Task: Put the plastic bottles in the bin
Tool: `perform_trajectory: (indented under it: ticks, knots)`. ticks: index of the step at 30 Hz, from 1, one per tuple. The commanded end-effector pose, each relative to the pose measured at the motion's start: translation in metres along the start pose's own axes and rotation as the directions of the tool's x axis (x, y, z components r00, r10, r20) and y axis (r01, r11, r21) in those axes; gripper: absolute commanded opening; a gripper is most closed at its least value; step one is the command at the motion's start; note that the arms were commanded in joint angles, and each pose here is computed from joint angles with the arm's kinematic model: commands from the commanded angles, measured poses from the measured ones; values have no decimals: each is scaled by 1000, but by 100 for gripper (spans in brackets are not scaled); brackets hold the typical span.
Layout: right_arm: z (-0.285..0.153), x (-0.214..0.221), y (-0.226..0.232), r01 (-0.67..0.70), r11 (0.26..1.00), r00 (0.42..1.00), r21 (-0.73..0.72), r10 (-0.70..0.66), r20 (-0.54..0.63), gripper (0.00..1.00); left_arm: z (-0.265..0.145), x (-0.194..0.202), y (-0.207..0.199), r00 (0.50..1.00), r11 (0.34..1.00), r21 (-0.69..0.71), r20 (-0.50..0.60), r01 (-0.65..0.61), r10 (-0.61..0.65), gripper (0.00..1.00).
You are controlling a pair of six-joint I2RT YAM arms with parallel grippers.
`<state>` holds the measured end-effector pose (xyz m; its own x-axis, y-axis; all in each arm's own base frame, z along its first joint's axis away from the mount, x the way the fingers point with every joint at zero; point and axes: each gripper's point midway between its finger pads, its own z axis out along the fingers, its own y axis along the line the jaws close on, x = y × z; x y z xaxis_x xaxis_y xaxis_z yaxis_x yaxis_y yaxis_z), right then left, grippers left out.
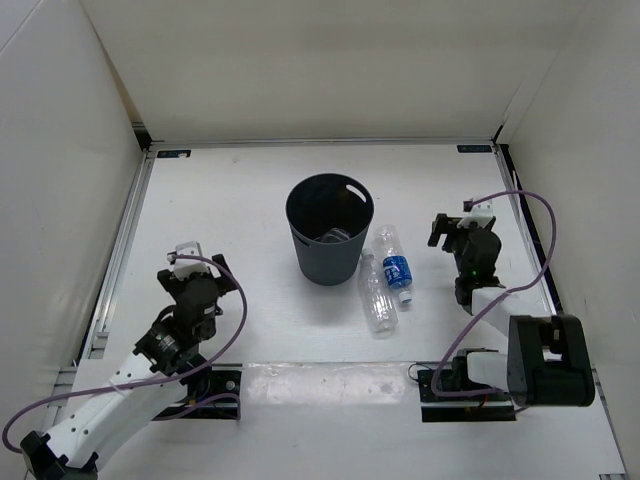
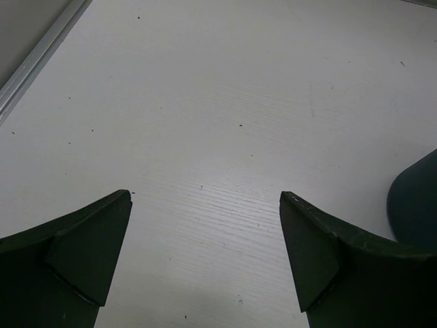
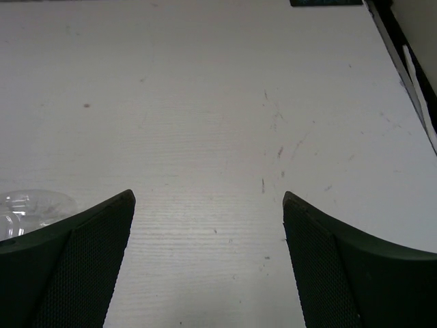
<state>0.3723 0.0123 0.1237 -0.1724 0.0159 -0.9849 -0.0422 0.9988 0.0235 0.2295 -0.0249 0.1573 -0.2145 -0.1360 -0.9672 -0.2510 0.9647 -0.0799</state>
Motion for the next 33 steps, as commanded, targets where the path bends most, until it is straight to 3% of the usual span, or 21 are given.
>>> perform_trajectory:
  ticks: [1, 2, 3, 4, 5, 6, 9, 10, 14, 19, 24, 33]
  knots:
    - [-10, -54, -15, -32, 979, 994, 202, 9, 113, 90, 1, 1, 4, 1000, 1000, -30, -2, 3, -3, 100]
    - [-14, -56, -11, -15, 972, 998, 233, 3, 55, 90, 2, 3, 5, 1000, 999, -34, -5, -1, 1, 100]
    - [-18, -64, -12, -81, 957, 997, 279, 77, 24, 90, 1, 2, 4, 1000, 999, -33, -5, -3, 3, 100]
    - [-27, -84, -4, -166, 945, 986, 280, 154, 65, 90, 1, 2, 5, 1000, 999, -34, -4, 1, -1, 100]
    - [-41, -55, -10, -238, 894, 960, 379, 276, -48, 90, 1, 4, 7, 1000, 999, -42, -8, 3, -4, 100]
    - [-52, -73, -10, -244, 885, 945, 397, 308, -106, 90, 0, 2, 7, 1000, 999, -39, 0, 18, -18, 100]
    - [-59, -53, 3, -327, 878, 848, 349, 436, -303, 90, -3, 2, 13, 999, 998, -39, 23, 47, -46, 100]
    - [-60, -47, 30, -397, 898, 798, 191, 441, -412, 90, -4, 1, 14, 998, 998, -37, 26, 52, -51, 100]
    - [-67, -20, 64, -445, 892, 718, 80, 409, -564, 90, -5, 4, 16, 998, 998, -34, 34, 59, -58, 100]
    - [-77, 3, 92, -392, 919, 686, 31, 315, -656, 90, -4, 4, 14, 998, 998, -35, 25, 51, -50, 100]
    - [-99, 19, 128, -344, 938, 692, -34, 229, -685, 90, -4, 4, 13, 999, 998, -37, 20, 44, -43, 100]
    - [-119, 48, 156, -321, 946, 671, -36, 201, -714, 90, -4, 3, 13, 998, 998, -33, 25, 50, -49, 100]
